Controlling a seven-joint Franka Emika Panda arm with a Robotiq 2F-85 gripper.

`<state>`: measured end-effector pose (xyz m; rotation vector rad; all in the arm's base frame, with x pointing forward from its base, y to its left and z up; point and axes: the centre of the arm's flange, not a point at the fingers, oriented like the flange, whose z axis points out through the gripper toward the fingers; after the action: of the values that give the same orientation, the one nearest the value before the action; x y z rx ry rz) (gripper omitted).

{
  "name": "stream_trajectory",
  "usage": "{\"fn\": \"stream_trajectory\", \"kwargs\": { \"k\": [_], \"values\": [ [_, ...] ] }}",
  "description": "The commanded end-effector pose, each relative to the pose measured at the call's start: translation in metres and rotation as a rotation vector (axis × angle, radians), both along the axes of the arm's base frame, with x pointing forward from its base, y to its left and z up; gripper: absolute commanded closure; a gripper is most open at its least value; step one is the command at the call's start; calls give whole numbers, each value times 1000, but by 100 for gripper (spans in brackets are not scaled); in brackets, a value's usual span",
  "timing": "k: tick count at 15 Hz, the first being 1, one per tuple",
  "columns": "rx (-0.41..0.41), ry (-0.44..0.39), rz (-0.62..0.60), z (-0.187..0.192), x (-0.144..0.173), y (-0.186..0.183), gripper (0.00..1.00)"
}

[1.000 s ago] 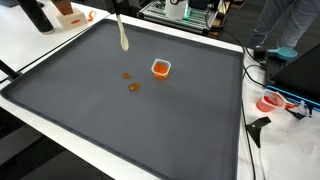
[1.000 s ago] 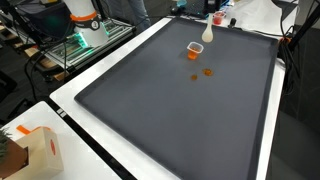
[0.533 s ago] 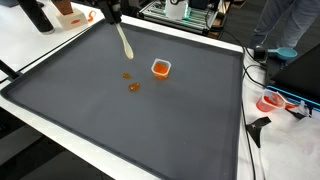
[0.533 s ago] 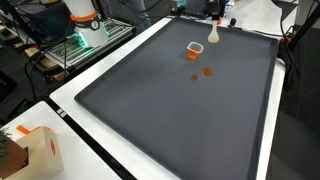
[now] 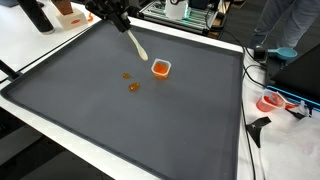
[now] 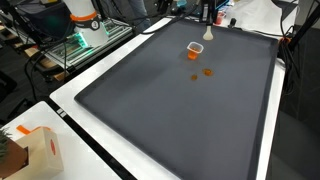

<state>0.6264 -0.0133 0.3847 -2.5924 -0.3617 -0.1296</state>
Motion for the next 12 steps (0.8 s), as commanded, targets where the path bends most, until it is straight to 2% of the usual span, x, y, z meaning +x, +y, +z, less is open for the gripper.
{"fn": "stream_trajectory", "kwargs": {
  "k": [1, 6, 12],
  "values": [
    [78, 56, 20, -12, 4, -7, 97],
    [144, 105, 26, -28, 6, -9, 97],
    [173, 147, 12, -51, 10, -9, 97]
  ]
}}
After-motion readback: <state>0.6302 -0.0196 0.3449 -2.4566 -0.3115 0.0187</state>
